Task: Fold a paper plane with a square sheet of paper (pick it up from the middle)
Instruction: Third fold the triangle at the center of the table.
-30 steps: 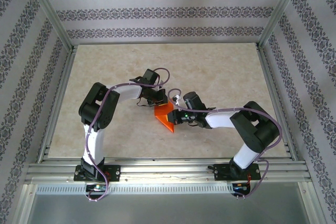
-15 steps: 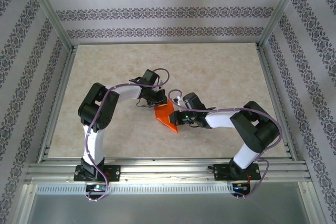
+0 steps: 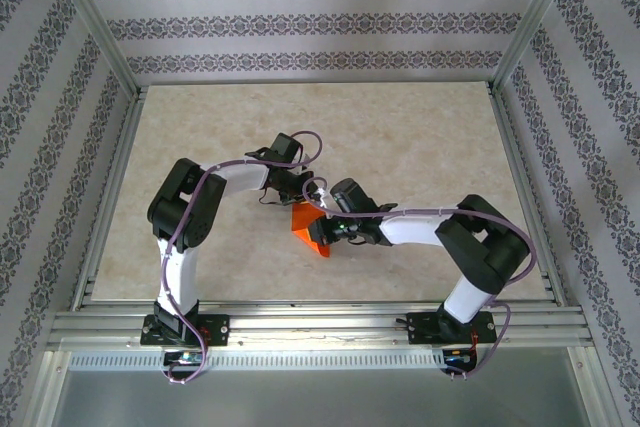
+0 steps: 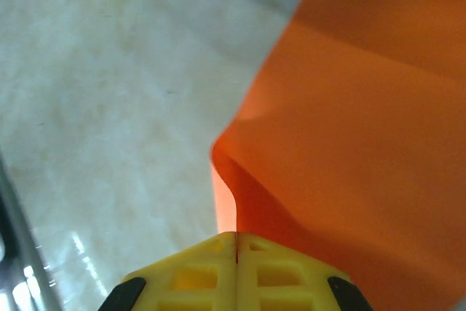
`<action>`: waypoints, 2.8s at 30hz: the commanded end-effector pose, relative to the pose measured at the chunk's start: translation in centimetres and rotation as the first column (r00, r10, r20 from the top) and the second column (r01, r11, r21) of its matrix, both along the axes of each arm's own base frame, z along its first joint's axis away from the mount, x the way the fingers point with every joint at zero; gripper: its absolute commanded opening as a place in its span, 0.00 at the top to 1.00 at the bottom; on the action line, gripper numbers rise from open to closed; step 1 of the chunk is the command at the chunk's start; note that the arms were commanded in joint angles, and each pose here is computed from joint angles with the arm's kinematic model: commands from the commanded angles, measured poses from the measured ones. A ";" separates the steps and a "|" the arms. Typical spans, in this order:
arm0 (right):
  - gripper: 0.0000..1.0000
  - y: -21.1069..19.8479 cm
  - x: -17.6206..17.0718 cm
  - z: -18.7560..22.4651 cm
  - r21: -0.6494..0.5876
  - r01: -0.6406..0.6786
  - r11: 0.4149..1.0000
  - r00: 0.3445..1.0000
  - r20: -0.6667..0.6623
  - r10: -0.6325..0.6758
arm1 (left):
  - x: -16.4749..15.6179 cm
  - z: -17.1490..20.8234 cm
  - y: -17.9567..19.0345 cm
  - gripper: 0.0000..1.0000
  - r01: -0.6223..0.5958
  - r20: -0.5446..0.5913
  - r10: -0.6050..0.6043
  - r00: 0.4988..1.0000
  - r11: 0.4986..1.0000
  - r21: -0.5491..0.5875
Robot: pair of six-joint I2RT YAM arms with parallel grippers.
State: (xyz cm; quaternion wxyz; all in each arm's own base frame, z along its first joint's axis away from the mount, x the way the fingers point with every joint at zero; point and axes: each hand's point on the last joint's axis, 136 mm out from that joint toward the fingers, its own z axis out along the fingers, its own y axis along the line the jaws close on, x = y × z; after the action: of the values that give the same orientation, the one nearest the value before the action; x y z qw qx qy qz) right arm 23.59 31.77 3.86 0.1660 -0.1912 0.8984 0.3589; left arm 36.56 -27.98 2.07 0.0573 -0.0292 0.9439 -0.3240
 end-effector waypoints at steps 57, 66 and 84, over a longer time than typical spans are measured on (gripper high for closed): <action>1.00 -3.2 2.8 -1.4 -0.098 0.165 0.981 0.985 -0.027 -0.168 | -1.3 0.0 0.5 0.93 -0.006 -0.030 0.006 1.000 1.000 0.015; 1.00 -3.5 2.9 -1.3 -0.105 0.187 0.977 0.981 -0.034 -0.191 | -1.3 0.0 0.5 0.93 -0.004 -0.030 0.005 1.000 1.000 0.018; 1.00 -3.6 2.2 -3.1 -0.109 0.188 0.976 0.978 -0.074 -0.196 | -1.5 -0.2 0.5 0.93 -0.021 -0.031 0.021 0.999 1.000 0.007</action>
State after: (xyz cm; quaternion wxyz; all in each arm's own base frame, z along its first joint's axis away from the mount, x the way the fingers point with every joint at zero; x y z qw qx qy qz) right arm 25.77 28.76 1.67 0.1567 -0.1085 0.9318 0.3089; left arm 35.96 -27.68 2.07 0.0557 -0.0389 0.9429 -0.3261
